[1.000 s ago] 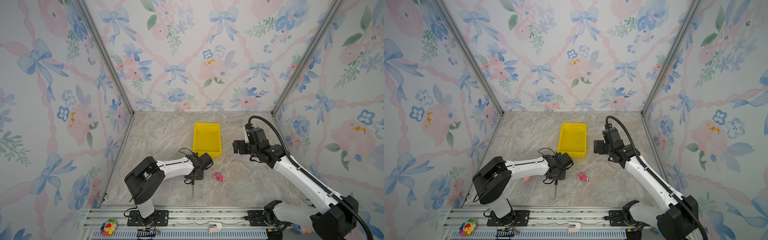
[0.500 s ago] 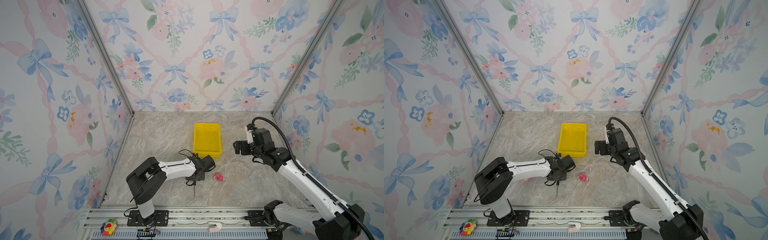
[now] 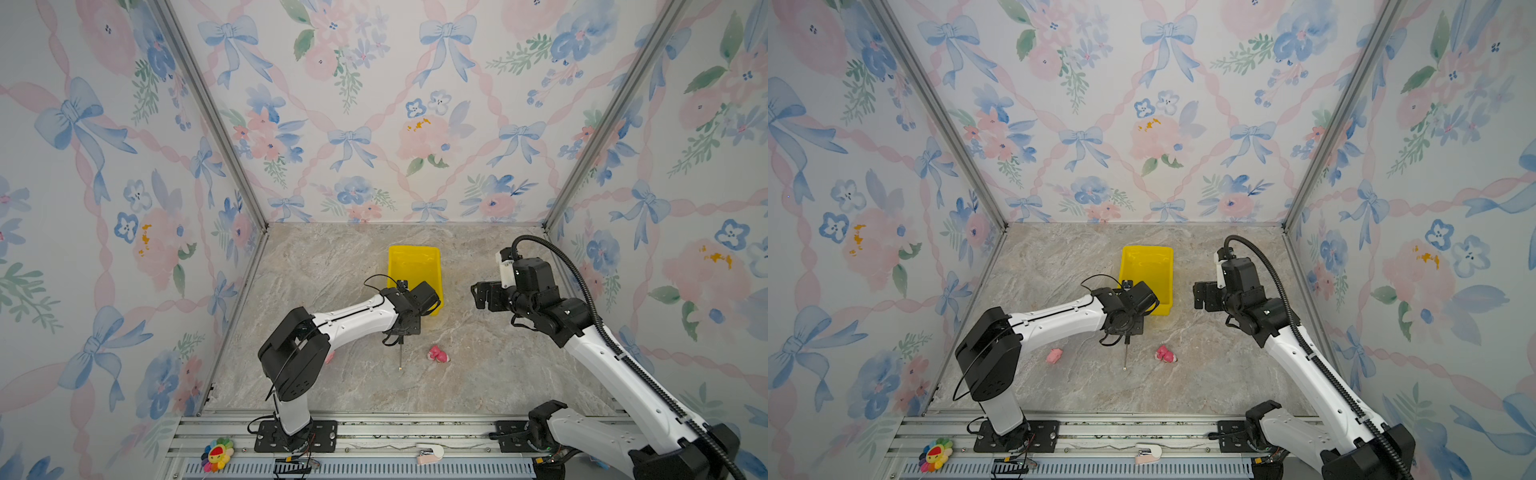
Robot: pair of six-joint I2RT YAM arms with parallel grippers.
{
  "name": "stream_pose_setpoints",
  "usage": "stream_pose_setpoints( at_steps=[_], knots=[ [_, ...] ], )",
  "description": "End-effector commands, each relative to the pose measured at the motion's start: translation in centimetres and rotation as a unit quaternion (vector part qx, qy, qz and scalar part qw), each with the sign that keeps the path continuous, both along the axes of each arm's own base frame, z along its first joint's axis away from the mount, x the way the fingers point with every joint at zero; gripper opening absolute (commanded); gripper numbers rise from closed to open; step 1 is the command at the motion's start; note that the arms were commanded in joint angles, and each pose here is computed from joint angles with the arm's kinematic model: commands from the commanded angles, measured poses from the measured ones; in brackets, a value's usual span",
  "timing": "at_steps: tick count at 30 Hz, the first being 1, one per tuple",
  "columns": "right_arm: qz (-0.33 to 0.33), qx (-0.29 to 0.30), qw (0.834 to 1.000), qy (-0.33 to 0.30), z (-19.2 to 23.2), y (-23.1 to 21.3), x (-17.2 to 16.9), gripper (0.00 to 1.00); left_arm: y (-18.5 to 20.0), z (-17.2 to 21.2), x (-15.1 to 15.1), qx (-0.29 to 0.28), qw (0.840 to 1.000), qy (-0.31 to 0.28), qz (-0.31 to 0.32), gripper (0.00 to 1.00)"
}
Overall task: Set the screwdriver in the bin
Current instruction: 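Lift the screwdriver with the left gripper and carry it over the yellow bin, then lower the screwdriver into the yellow bin and open the left gripper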
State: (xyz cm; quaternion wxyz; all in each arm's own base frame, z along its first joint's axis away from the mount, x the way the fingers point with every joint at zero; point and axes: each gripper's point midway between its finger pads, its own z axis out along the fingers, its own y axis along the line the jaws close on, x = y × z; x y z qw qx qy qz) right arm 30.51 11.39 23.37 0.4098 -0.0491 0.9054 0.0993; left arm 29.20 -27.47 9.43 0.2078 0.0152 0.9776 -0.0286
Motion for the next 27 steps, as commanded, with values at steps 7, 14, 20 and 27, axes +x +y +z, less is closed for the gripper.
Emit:
stream_pose_setpoints(
  at_steps=[7,14,20,27],
  knots=[
    [-0.033,-0.026,0.999,0.002,0.7,-2.3,-0.3,0.97,-1.8,7.2,9.7,-0.013,0.995,-0.089,-0.052,0.04],
    [-0.039,-0.035,0.999,0.012,0.3,-2.7,-0.6,0.97,-2.5,6.1,16.5,-0.026,0.994,-0.098,-0.032,0.03],
    [-0.036,-0.047,0.998,0.020,0.4,-2.7,-0.1,0.97,-2.1,3.4,20.6,-0.028,0.995,-0.094,-0.011,0.03],
    [-0.025,-0.052,0.998,0.024,0.3,-2.0,1.2,0.97,-1.9,0.6,22.1,-0.017,0.996,-0.082,-0.001,0.04]
  ],
)
